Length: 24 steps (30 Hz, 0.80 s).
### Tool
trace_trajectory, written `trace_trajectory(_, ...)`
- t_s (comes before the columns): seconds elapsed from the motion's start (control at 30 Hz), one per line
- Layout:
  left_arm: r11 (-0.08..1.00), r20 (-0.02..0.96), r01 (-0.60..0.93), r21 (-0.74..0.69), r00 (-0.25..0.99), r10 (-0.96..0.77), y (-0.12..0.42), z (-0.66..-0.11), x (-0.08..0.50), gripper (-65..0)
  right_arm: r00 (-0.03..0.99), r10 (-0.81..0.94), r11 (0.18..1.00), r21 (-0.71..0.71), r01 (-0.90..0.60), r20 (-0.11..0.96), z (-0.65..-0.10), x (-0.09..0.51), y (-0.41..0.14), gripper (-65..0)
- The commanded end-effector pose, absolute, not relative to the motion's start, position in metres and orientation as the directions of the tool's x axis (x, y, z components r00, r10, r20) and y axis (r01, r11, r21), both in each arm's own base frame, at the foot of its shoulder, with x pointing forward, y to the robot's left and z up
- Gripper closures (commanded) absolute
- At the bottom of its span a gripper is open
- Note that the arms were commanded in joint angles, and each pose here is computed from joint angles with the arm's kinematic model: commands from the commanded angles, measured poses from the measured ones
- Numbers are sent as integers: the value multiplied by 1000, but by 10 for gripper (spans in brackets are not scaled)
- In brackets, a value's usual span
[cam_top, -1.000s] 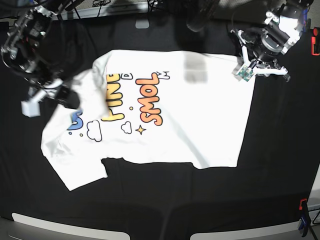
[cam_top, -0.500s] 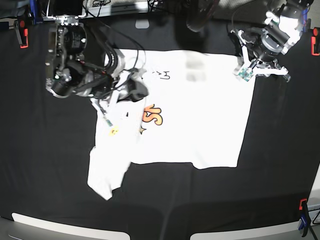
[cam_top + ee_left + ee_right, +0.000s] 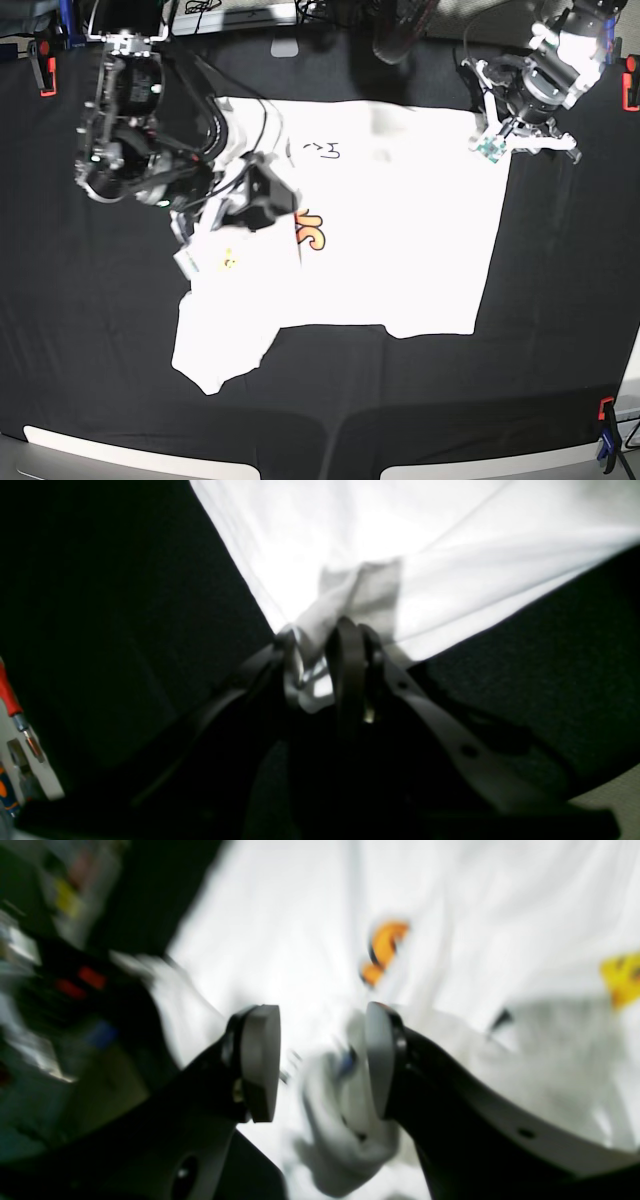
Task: Layout the t-shirt on the table in an organized manner, then fold the t-shirt properly
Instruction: 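Fold the held corner over the shirt body with the right gripper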
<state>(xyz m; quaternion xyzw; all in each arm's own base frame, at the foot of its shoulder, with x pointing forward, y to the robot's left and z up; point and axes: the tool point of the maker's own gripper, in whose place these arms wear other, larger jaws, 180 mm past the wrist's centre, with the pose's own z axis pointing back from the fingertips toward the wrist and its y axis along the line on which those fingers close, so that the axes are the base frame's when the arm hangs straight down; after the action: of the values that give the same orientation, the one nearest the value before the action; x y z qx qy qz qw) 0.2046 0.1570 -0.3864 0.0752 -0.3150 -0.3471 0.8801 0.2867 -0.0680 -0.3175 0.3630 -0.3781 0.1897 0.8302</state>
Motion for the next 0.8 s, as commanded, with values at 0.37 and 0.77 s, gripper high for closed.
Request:
trace_trajectory(0.37, 748, 520, 550, 372, 543, -659, 159, -378, 212, -117, 627, 118, 844, 255, -472, 770, -330, 311, -113, -267)
trace_trajectory(0.77, 748, 520, 550, 372, 544, -659, 159, -378, 211, -117, 660, 168, 898, 162, -409, 733, -356, 313, -90, -267)
